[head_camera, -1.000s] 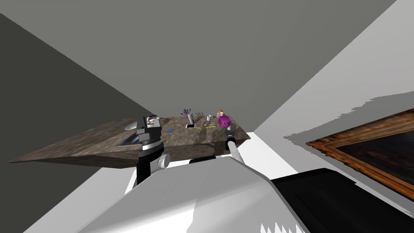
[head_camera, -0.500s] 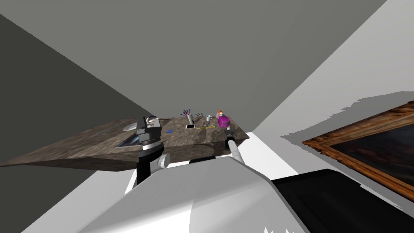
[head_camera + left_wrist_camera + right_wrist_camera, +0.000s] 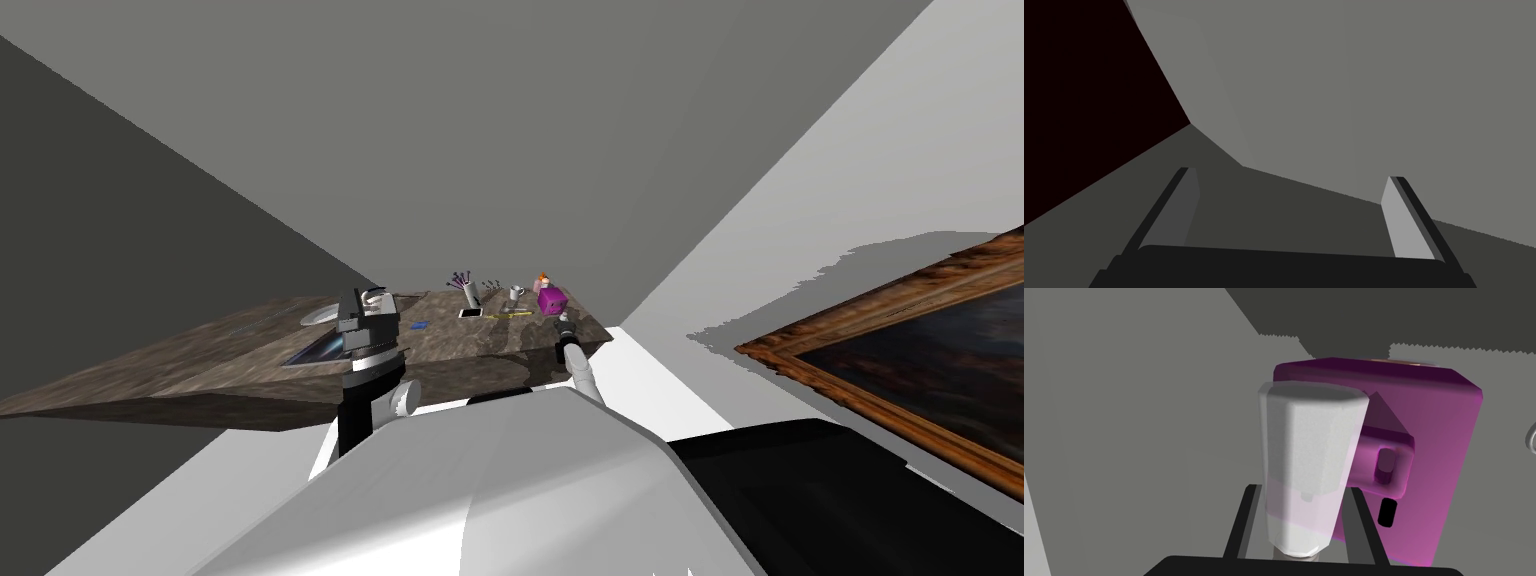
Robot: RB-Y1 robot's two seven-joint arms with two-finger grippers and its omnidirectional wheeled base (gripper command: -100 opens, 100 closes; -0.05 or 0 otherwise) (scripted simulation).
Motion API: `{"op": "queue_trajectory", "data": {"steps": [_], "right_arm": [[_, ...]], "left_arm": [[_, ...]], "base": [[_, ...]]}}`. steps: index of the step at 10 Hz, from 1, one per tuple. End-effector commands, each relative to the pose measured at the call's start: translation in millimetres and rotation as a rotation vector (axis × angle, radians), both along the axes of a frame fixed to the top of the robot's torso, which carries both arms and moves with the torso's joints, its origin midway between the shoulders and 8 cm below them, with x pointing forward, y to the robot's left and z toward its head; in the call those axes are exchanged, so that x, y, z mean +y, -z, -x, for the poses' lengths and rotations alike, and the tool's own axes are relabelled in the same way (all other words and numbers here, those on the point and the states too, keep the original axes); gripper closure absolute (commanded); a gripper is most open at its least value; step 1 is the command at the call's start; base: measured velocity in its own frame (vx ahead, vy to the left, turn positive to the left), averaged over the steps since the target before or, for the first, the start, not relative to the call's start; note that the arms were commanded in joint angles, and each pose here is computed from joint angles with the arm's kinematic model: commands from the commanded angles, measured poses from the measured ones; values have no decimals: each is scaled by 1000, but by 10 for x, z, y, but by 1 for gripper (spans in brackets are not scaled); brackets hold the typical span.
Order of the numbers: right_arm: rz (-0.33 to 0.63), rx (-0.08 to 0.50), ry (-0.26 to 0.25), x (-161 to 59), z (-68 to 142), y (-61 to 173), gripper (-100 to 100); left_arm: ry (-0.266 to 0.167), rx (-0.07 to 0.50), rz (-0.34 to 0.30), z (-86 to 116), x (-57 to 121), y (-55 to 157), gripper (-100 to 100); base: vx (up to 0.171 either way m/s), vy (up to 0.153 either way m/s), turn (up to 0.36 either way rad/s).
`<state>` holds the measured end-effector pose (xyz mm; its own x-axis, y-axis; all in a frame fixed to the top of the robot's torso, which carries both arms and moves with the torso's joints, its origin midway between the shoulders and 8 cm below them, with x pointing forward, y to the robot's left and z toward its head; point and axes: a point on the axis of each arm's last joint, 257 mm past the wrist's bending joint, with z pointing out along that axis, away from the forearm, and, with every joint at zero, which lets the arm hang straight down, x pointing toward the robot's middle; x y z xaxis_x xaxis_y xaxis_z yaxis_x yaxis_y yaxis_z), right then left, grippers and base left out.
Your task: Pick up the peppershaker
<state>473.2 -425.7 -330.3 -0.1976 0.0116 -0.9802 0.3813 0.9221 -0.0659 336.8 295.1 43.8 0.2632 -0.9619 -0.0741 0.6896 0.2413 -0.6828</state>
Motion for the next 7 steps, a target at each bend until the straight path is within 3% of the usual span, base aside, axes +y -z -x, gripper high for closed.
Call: {"op": "queue_trajectory", "data": {"steps": [1,3,4,7], "right_arm": [[1,16,-2,13,20,58,100],[20,26,-6,12,21,60,100],[-11,35,-32,71,-91,123,100],[-25,36,-28,70,-87,139,100]], "left_arm": [[0,0,0,0,0,0,0],[0,0,0,0,0,0,0],[0,0,0,0,0,0,0],[0,0,0,0,0,0,0]], "base": [[0,0,0],[0,0,0],[-25,30,-162],[-12,13,-12]]}}
